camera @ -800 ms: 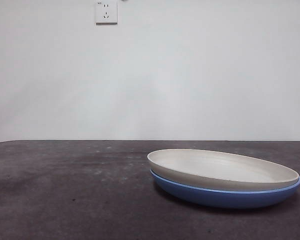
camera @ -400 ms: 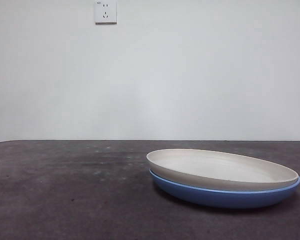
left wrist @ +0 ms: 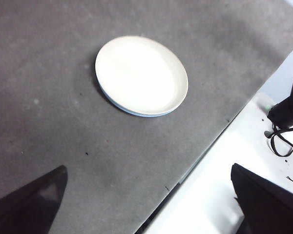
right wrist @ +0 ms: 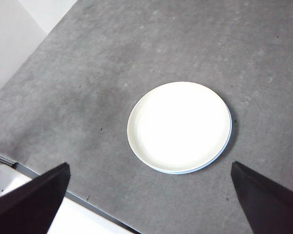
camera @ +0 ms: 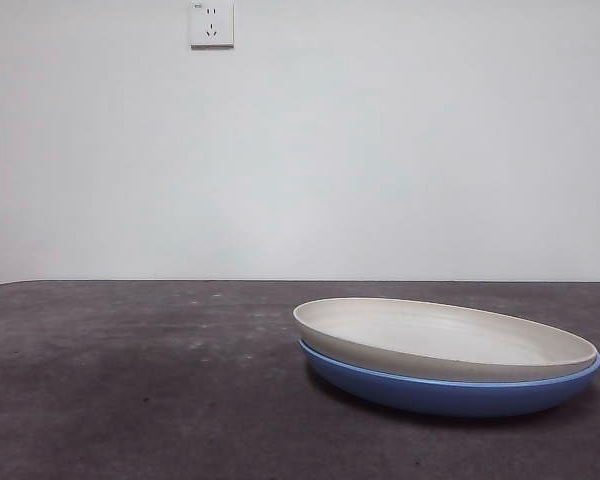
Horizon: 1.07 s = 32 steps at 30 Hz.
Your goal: Pick up the white plate, put it on the blue plate, put it on desk
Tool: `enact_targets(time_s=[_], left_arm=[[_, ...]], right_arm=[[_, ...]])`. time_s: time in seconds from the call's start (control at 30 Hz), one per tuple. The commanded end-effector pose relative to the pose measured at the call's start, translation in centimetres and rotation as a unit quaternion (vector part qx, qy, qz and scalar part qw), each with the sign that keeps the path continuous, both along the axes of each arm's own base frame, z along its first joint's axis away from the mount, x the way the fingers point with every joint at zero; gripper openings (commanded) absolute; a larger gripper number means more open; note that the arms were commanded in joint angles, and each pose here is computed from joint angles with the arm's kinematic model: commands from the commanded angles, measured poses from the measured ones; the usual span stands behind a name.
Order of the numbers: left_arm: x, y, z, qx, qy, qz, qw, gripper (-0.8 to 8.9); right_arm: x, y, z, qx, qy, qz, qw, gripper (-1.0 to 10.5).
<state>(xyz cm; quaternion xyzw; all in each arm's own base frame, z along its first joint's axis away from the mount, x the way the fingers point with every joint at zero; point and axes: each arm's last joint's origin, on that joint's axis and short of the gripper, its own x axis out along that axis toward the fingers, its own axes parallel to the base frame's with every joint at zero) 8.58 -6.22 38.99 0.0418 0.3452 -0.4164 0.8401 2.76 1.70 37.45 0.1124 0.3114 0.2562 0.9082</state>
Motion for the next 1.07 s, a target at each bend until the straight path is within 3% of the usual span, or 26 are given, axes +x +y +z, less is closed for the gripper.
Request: enact_targets(time_s=[0.03, 0.23, 0.43, 0.73, 1.07], left_arm=[[-1.0, 0.5, -0.1, -0.017, -0.021, 0.002, 1.000, 6.34], [-2.8, 1.6, 0.2, -0.041, -0.057, 0.003, 0.998, 6.34], [-3.3, 1.9, 0.3, -0.048, -0.063, 0.005, 0.997, 6.34], [-3.5, 1.7, 0.3, -0.075, -0.041, -0.028, 0.996, 6.34], [-3.6, 1.7, 0.2, -0.082, -0.022, -0.037, 0.996, 6.34]], right_arm=[[0.3, 0.1, 0.5, 0.005, 0.005, -0.004, 1.000, 5.9], [1.9, 0.4, 0.1, -0.003, 0.048, -0.005, 0.999, 5.9], [5.5, 1.0, -0.8, -0.027, 0.128, 0.001, 0.991, 5.9], [14.6, 2.8, -4.4, -0.075, 0.236, 0.033, 0.968, 5.9], [23.8, 4.5, -12.0, -0.096, 0.319, 0.062, 0.941, 5.9]])
